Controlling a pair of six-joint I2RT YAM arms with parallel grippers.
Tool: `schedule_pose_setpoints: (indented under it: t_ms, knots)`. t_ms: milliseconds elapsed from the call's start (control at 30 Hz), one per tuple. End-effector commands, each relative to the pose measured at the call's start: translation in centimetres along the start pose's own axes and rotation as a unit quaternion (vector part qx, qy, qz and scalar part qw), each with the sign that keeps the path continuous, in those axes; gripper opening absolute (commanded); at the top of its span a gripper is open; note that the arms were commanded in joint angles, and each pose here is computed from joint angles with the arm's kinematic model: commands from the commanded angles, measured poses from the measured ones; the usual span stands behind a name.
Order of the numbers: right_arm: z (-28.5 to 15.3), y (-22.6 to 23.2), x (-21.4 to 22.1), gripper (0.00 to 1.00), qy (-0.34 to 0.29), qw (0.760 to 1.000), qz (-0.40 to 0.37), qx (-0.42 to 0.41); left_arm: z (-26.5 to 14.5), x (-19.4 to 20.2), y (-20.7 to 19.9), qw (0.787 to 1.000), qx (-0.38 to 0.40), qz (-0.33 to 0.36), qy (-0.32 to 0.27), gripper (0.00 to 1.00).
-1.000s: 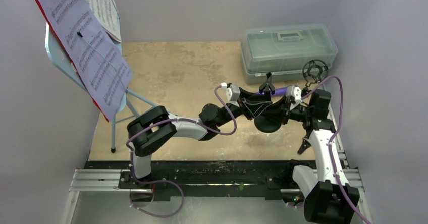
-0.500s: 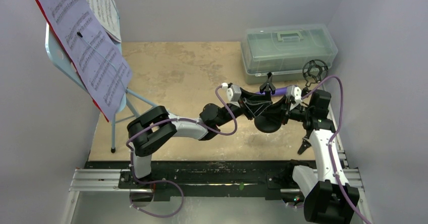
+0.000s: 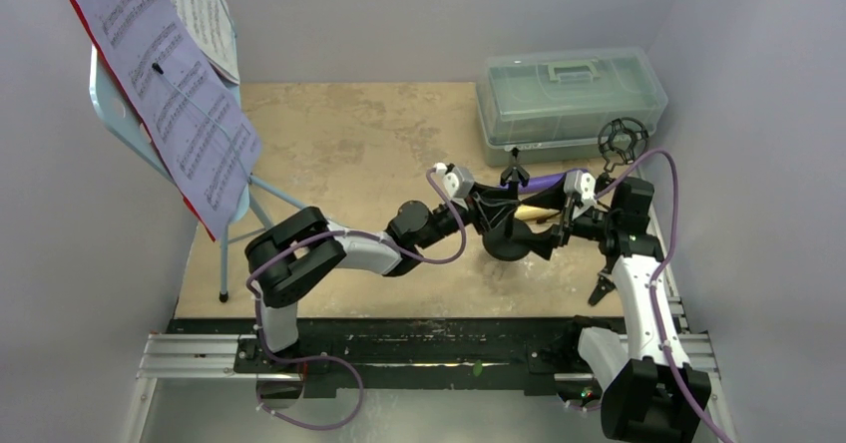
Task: Pack up the instrument practice props
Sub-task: Place the microphone stand at the center of the board.
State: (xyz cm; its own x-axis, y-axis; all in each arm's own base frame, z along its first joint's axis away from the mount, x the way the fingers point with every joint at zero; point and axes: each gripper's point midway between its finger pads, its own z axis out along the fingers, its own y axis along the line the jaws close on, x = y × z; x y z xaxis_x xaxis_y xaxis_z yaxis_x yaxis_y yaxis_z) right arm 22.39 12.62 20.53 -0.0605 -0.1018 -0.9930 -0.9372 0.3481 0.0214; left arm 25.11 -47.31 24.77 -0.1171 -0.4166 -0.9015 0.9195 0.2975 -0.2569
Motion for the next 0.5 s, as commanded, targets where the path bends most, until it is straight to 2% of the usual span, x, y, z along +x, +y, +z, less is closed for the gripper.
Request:
schedule_pose_setpoints:
  t_ms: [0, 200, 467]
  knots:
    - [-0.3, -0.7, -1.7, 0.91, 0.007, 0.999, -0.046, 0.013, -0.9, -7.7, 2.7, 0.994, -0.044, 0.041, -0.09, 0.0]
    - [-0.6, -1.0, -1.6, 0.92, 0.021, 0.997, -0.065, 0.024, -4.0, -8.7, 11.1, 0.977, -0.18, 0.073, -0.086, 0.0]
    - [-0.7, -1.4, -1.7, 0.93, 0.029, 0.996, -0.075, 0.035, -5.7, -10.6, 21.3, 0.913, -0.359, 0.145, -0.127, 0.0]
